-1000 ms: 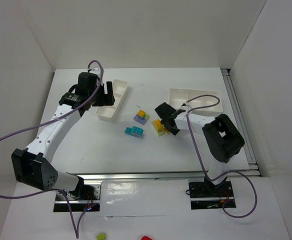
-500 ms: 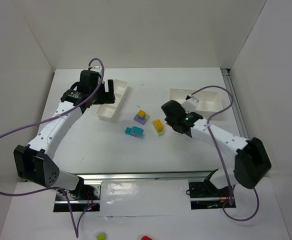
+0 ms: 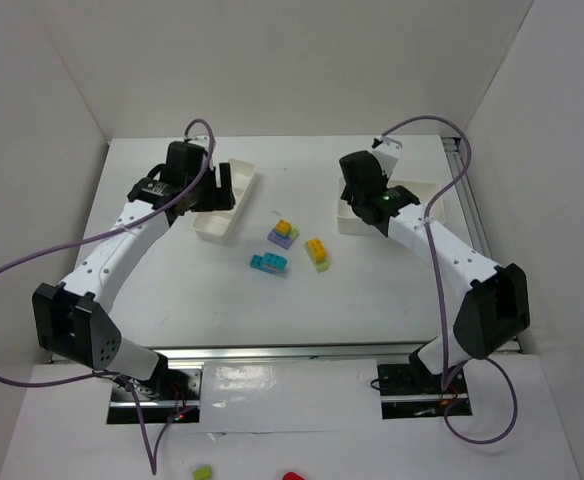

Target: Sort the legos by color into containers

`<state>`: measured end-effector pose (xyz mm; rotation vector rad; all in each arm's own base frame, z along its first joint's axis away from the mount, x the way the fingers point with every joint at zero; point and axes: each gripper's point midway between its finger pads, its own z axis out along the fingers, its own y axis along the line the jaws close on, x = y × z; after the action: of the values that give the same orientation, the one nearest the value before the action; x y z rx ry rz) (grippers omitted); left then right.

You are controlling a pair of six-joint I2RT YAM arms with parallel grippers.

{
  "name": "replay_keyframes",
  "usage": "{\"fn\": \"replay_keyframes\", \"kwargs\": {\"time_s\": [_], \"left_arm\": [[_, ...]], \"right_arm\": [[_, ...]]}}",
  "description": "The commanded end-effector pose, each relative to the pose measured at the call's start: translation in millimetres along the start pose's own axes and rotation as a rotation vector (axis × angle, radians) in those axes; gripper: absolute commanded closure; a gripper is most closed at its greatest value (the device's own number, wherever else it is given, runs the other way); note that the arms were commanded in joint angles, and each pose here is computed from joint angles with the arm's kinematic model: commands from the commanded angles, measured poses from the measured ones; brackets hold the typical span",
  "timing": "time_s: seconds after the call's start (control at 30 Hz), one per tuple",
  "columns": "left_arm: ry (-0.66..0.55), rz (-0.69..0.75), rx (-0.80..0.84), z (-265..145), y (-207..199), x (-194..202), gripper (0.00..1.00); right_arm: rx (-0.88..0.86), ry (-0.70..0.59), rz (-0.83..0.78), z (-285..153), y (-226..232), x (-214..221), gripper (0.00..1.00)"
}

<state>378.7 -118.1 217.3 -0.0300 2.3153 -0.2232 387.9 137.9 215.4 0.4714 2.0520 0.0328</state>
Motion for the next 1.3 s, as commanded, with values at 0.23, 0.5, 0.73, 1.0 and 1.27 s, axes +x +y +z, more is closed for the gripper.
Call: {"fn": "replay_keyframes", "kwargs": {"time_s": [0.23, 0.5, 0.73, 1.0, 1.27], "left_arm": [[0.047, -0.028, 0.049, 12, -13, 9, 0.16], [0.111, -0.041, 0.099, 29, -29, 7, 0.20], [0.186, -0.032, 0.171, 43, -54, 16, 0.21], [0.250, -0.019, 0.171, 62, -65, 19, 0.16], [0.252, -0.010, 0.180, 65, -68, 15, 0.17]], "right_arm": [[-0.117, 0.027, -0.130, 43, 37, -22, 0.65], [-0.138, 0.088, -0.152, 69, 48, -18, 0.64], [-0.041, 0.139, -0.117, 105, 15, -15, 0.62], [0.015, 0.183, -0.128, 119, 9, -10, 0.05], [-0.283, 0.136, -0.245, 50, 70, -5, 0.25]]}}
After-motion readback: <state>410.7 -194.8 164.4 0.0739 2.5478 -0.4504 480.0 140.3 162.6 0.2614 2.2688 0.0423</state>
